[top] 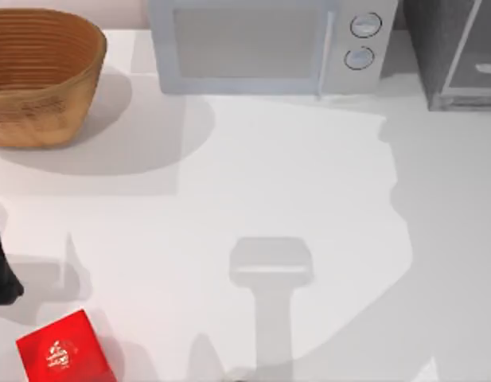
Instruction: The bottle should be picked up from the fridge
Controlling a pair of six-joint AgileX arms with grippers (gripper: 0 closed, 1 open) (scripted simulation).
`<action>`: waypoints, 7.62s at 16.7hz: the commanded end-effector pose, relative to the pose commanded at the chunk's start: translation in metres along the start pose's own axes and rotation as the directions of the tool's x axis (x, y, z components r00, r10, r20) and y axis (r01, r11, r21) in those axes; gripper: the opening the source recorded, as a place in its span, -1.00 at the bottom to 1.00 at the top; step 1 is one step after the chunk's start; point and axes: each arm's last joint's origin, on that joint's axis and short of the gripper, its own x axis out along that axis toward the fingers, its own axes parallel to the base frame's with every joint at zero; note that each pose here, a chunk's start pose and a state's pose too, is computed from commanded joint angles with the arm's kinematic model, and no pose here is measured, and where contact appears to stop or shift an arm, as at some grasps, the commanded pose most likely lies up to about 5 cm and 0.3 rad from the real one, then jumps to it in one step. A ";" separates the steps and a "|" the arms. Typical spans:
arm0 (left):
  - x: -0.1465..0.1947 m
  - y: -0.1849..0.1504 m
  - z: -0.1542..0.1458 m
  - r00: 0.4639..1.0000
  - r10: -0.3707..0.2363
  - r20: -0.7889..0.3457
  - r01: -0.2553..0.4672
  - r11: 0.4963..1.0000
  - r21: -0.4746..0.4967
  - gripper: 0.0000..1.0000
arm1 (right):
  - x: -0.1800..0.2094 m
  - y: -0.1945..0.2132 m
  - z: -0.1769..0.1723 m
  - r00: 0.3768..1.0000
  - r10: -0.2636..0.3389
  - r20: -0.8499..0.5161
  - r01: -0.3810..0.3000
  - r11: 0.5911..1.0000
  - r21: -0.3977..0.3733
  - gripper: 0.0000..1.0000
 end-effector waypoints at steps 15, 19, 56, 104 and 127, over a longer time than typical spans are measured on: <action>0.000 0.000 0.000 1.000 0.000 0.000 0.000 1.000 0.000 1.00 | 0.045 0.002 0.001 1.000 0.000 0.003 0.000 1.000 -0.001 0.25; 0.000 0.000 0.000 1.000 0.000 0.000 0.000 1.000 0.000 1.00 | 0.045 0.002 0.001 1.000 0.000 0.003 0.000 1.000 -0.001 -0.36; 0.000 0.000 0.000 1.000 0.000 0.000 0.000 1.000 0.000 1.00 | -0.055 0.000 0.037 1.000 -0.003 -0.006 0.003 1.000 0.005 -1.00; 0.000 0.000 0.000 1.000 0.000 0.000 0.000 1.000 0.000 1.00 | -0.301 0.124 0.014 0.995 0.016 0.096 -0.018 1.000 0.019 -1.00; 0.000 0.000 0.000 1.000 0.000 0.000 0.000 1.000 0.000 1.00 | -0.175 0.229 -0.010 1.000 0.009 0.003 -0.009 1.000 0.000 -1.00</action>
